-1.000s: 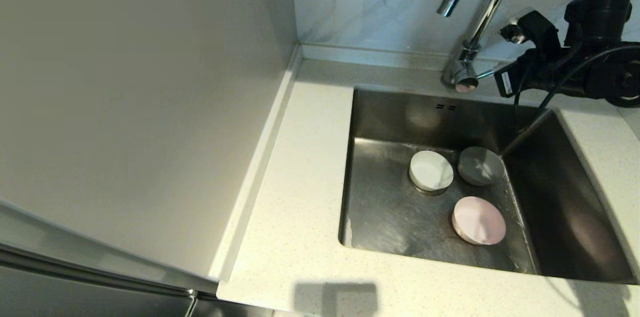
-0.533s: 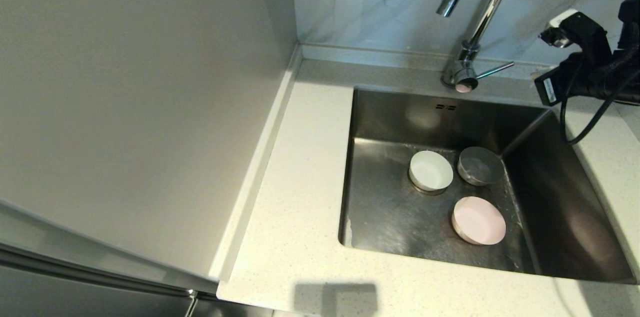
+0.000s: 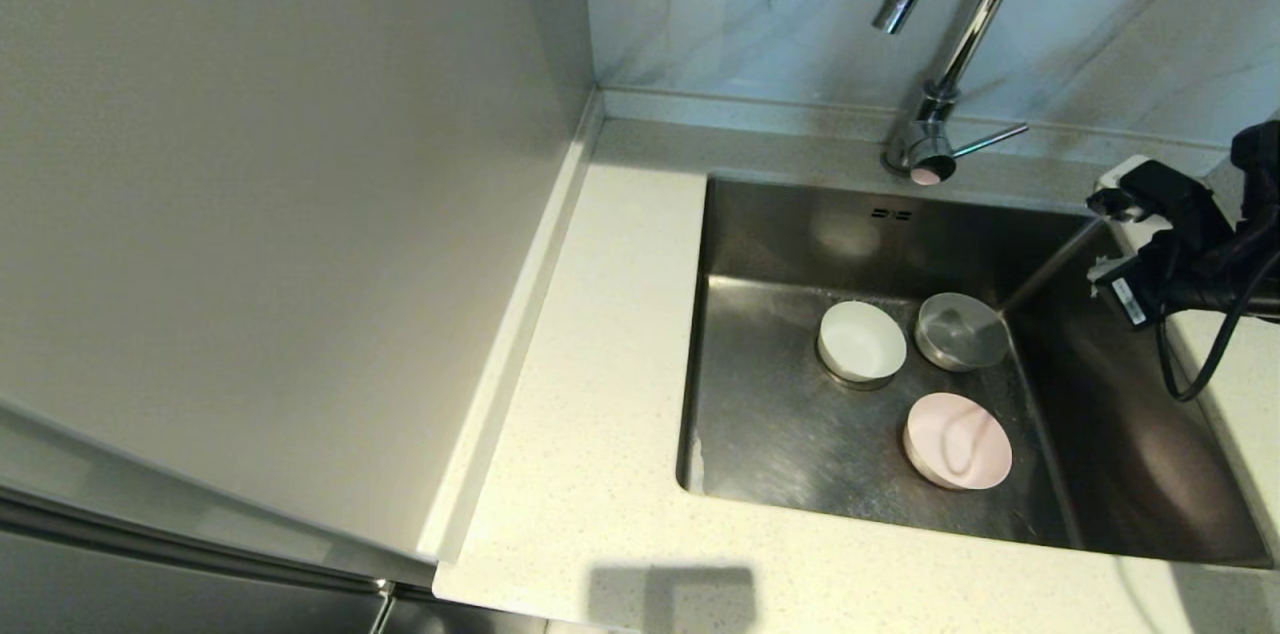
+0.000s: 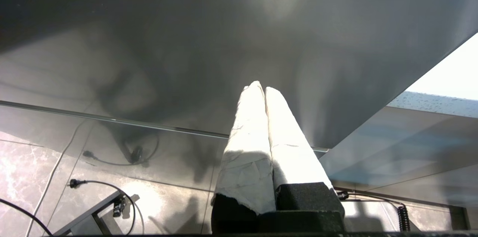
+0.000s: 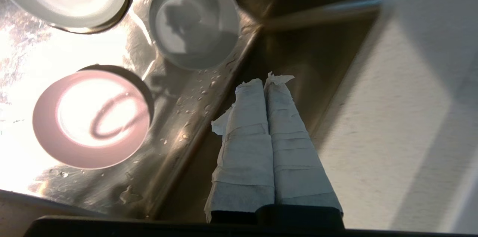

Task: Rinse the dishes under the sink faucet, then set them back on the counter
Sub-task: Put a bowl back to the table from the sink

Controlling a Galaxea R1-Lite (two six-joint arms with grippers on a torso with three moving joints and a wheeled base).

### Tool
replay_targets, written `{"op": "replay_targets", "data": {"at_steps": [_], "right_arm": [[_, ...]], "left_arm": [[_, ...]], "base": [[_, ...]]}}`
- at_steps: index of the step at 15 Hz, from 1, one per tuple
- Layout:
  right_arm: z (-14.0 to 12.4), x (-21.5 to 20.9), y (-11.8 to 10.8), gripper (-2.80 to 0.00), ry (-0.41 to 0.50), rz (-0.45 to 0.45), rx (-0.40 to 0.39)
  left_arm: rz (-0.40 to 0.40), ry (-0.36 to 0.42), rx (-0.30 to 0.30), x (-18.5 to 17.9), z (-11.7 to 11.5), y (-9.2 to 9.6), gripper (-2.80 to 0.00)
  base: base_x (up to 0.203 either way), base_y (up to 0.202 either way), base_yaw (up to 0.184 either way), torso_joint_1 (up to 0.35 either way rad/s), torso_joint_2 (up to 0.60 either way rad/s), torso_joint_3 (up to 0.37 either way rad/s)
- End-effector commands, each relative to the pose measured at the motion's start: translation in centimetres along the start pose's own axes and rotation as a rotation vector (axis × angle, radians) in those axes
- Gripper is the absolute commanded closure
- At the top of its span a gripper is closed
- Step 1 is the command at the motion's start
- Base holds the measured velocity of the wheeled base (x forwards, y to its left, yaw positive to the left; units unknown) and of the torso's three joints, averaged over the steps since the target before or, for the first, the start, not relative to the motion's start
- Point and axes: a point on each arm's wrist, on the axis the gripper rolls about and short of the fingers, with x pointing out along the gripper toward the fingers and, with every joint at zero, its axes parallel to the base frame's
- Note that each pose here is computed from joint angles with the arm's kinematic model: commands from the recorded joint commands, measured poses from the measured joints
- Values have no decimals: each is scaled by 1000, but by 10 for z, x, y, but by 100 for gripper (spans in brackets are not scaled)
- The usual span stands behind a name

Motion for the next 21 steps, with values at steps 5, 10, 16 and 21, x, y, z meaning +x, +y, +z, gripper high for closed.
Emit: {"op": "replay_targets", "data": {"at_steps": [5, 10, 16, 21], "right_arm": [[-10, 49, 40, 0, 52, 116, -42], [-20, 96, 57, -280, 55, 131, -73], [-24, 148, 62, -280, 54, 132, -109], [-37, 164, 65, -280, 85, 136, -113]], "left_arm": [[1, -3, 0, 0, 0, 0, 0], [1, -3, 0, 0, 0, 0, 0], [1, -3, 0, 0, 0, 0, 0], [1, -3, 0, 0, 0, 0, 0]], "base": [[0, 0, 0, 0, 0, 0], [0, 0, 0, 0, 0, 0], [0, 0, 0, 0, 0, 0], [0, 0, 0, 0, 0, 0]]}}
